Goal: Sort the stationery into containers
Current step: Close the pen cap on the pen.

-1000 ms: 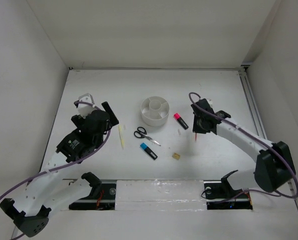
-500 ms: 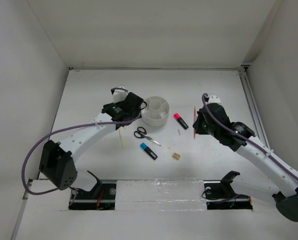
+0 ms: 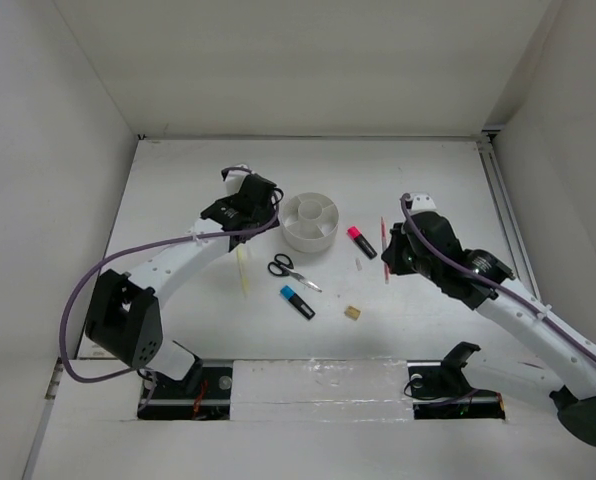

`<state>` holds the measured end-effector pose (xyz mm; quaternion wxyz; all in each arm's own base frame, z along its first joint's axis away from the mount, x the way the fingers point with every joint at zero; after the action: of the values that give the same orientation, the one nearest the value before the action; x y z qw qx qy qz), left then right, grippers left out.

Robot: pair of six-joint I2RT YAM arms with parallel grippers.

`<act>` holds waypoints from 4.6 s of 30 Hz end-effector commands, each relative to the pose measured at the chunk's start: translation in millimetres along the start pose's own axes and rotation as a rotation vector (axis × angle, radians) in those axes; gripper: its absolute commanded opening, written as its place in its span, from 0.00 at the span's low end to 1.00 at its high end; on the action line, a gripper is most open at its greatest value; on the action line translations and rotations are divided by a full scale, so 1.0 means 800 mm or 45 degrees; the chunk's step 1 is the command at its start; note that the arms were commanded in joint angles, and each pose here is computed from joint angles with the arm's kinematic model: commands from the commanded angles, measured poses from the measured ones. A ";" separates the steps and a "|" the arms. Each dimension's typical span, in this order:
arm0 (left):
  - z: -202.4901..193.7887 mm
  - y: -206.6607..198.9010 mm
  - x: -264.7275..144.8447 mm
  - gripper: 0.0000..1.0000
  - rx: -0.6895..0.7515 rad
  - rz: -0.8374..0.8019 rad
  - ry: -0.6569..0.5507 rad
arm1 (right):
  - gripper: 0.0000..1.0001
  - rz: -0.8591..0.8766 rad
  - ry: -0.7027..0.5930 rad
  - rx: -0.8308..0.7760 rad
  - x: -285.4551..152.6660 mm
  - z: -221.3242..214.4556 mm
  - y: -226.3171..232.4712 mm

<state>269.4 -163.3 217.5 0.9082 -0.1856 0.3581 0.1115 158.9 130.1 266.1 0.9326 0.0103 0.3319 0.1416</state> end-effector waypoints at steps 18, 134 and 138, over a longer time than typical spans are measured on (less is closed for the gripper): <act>-0.060 0.028 0.080 0.37 0.073 0.178 0.149 | 0.00 0.117 -0.069 -0.010 -0.020 0.004 0.011; 0.079 -0.002 -0.227 0.00 -0.106 -1.411 -0.417 | 0.00 1.144 -0.506 0.099 -0.010 0.072 0.207; 0.077 -0.002 -0.225 0.00 -0.101 -1.420 -0.410 | 0.00 1.122 -0.528 0.114 -0.011 0.077 0.207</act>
<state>182.4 -152.1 372.2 0.8755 -0.3508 0.0938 -0.3187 147.0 286.0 305.8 0.8306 0.1839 0.1672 0.4982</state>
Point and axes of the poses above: each gripper's point midway between its finger pads, its own x axis out along the fingers, its own y axis along the line the jaws close on, z = x × y, the point moved 10 cm from there along -x, back along the fingers, and after that the axes turned 7 degrees about -x, right-handed, at the moved point
